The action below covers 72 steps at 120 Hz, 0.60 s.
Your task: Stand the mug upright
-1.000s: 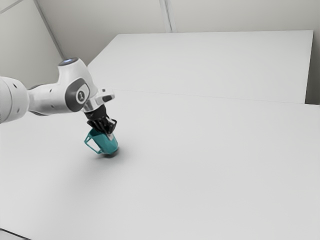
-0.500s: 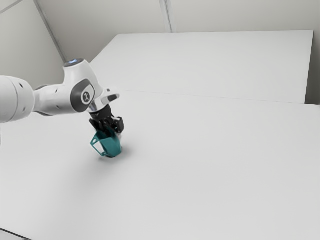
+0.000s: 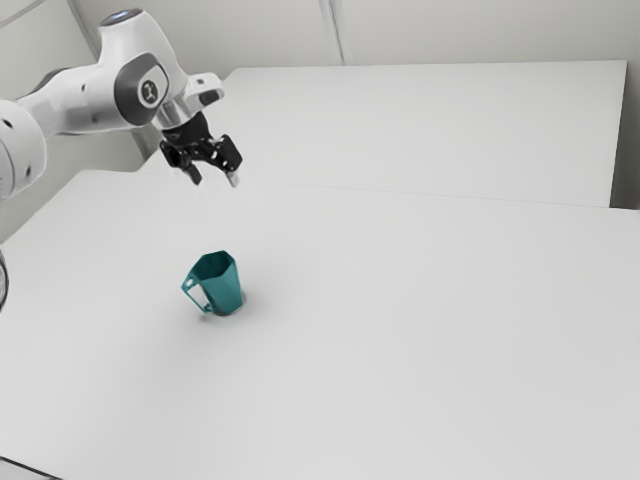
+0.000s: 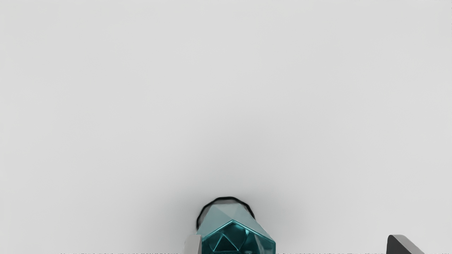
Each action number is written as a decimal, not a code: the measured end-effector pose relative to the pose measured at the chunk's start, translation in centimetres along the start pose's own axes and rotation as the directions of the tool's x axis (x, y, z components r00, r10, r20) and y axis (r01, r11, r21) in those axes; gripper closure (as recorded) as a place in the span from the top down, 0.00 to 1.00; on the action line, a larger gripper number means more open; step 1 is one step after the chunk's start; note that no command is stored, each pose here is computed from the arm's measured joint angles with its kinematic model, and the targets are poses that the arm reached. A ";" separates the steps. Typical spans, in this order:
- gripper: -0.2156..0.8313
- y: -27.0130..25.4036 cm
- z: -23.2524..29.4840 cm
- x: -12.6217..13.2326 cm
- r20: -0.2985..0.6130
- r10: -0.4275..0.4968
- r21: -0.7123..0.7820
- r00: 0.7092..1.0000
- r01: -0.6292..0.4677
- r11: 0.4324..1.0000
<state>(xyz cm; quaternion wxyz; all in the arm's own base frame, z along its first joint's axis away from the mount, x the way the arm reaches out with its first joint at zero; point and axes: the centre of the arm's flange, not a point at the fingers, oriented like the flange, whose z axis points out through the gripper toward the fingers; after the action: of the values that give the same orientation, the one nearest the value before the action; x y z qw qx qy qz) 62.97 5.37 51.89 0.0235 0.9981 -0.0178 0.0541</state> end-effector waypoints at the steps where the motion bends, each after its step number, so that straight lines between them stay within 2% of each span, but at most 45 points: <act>1: 0.77 0.0 -0.2 0.1 0.000 0.002 0.001 1.000 -0.002 1.000; 29: 0.78 0.6 -6.4 1.0 0.000 0.040 0.014 0.999 -0.040 0.999; 72: 0.79 1.2 -6.6 0.1 0.070 0.066 -0.004 0.995 -0.066 0.998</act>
<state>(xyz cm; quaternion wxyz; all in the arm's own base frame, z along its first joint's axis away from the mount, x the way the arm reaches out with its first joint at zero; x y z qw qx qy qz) 62.33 4.45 58.54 0.0220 0.9982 -0.0517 0.0199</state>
